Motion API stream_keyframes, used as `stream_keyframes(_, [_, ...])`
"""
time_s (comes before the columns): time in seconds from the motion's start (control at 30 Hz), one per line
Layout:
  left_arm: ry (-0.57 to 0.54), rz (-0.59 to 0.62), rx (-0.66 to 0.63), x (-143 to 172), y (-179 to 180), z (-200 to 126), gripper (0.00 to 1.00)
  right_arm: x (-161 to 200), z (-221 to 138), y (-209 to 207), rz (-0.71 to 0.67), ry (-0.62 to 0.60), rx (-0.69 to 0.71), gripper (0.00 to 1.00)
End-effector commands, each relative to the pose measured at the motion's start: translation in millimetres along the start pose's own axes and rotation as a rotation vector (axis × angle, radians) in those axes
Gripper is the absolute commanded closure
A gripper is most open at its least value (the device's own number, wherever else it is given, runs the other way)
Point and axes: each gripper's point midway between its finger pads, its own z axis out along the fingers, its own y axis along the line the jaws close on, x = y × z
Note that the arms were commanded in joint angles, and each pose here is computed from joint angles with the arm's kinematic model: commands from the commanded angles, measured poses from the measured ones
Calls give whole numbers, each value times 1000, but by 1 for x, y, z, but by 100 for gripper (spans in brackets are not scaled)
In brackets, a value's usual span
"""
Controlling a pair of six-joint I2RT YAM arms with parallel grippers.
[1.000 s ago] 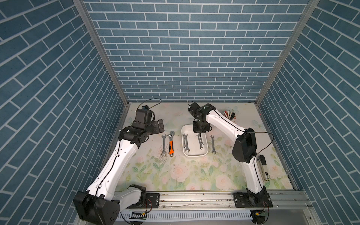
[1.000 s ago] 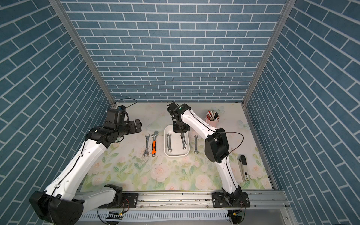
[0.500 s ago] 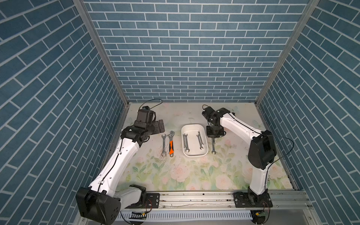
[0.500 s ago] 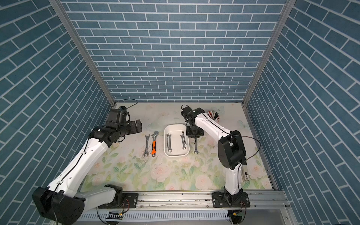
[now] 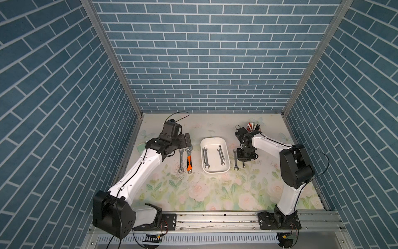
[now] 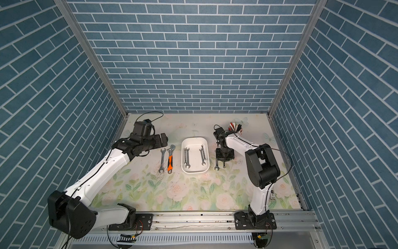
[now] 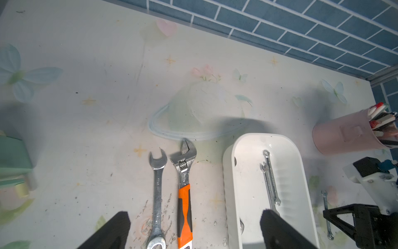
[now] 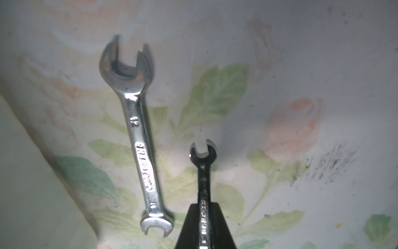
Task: Take out the wrench from the storage box
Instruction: Place the wrench at the center of the board.
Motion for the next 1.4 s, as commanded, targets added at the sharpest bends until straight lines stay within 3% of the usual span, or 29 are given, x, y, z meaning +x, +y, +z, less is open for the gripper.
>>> stream_keyframes(0.0, [-34, -8, -4, -11, -15, -1, 0, -9, 7, 4, -50, -23, -35, 98])
stream_keyframes(0.13, [-66, 48, -81, -12, -28, -4, 0, -9, 18, 4, -59, -11, -47, 98])
stream_keyframes(0.33, [-45, 93, -76, -3, -51, 3, 0, -11, 25, 1, -55, -3, -38, 96])
stream_keyframes(0.6, [-58, 93, -36, -5, -65, -6, 0, -11, 8, -3, -38, -19, -29, 66])
stream_keyframes(0.7, [-68, 89, -22, -7, -68, -12, 0, -13, -10, -6, -24, -44, -23, 61])
stream_keyframes(1.0, [-84, 60, 52, -6, -84, -26, 0, -17, -69, 9, 8, -131, -135, 58])
stream_keyframes(1.37, [-16, 106, 69, 19, -118, 0, 2, -3, -105, 34, -9, -196, -178, 57])
